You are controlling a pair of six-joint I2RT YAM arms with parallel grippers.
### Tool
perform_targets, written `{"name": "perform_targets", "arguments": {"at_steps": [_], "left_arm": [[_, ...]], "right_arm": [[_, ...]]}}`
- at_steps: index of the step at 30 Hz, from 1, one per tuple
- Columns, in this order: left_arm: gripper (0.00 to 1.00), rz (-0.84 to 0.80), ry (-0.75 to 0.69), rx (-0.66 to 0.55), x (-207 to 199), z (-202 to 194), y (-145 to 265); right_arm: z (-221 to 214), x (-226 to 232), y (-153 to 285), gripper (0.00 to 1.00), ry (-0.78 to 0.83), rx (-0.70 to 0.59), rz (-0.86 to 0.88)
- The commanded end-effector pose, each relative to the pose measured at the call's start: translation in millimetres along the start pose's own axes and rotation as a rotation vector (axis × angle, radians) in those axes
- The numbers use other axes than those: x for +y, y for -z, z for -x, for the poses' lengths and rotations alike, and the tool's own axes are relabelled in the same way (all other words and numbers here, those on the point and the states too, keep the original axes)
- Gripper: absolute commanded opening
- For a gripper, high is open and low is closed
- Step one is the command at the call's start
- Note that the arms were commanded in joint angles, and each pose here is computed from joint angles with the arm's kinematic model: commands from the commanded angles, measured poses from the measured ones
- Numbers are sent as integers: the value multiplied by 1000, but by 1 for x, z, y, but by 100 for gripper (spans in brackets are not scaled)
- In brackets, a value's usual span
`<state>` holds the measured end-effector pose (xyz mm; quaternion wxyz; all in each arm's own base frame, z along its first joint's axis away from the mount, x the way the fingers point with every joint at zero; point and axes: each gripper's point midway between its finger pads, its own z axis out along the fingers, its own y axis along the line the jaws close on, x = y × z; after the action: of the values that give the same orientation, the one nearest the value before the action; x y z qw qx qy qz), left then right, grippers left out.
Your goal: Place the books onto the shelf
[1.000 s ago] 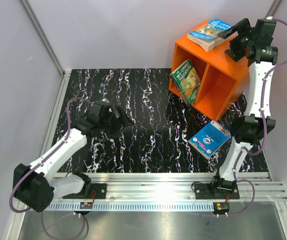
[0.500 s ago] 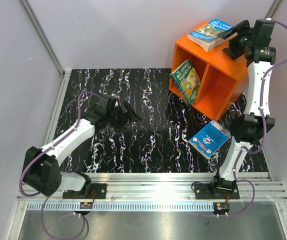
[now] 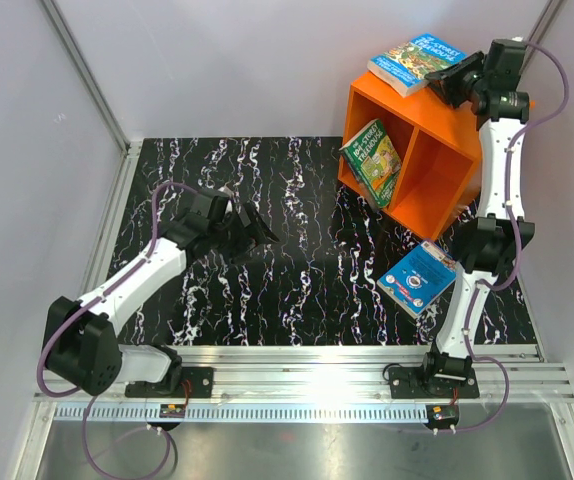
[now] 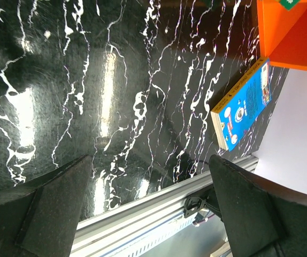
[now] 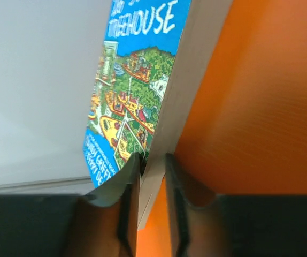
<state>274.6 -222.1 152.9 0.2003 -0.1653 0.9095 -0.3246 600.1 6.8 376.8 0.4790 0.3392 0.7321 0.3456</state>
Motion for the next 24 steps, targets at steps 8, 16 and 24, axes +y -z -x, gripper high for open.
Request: {"name": "perform_targets", "arguments": {"at_steps": [8,16,24], "left_arm": [[95,-71,-17,-25,-10,11,2],[95,-84,-30,-2,-14,15,-6],[95,-96,-46,18,-21,19,-10]], "right_arm": [[-50,-55,-20,0,4,150,-165],[-74,-25,9,0,104,192,-102],[-71,22,59,40,149,143,-40]]}}
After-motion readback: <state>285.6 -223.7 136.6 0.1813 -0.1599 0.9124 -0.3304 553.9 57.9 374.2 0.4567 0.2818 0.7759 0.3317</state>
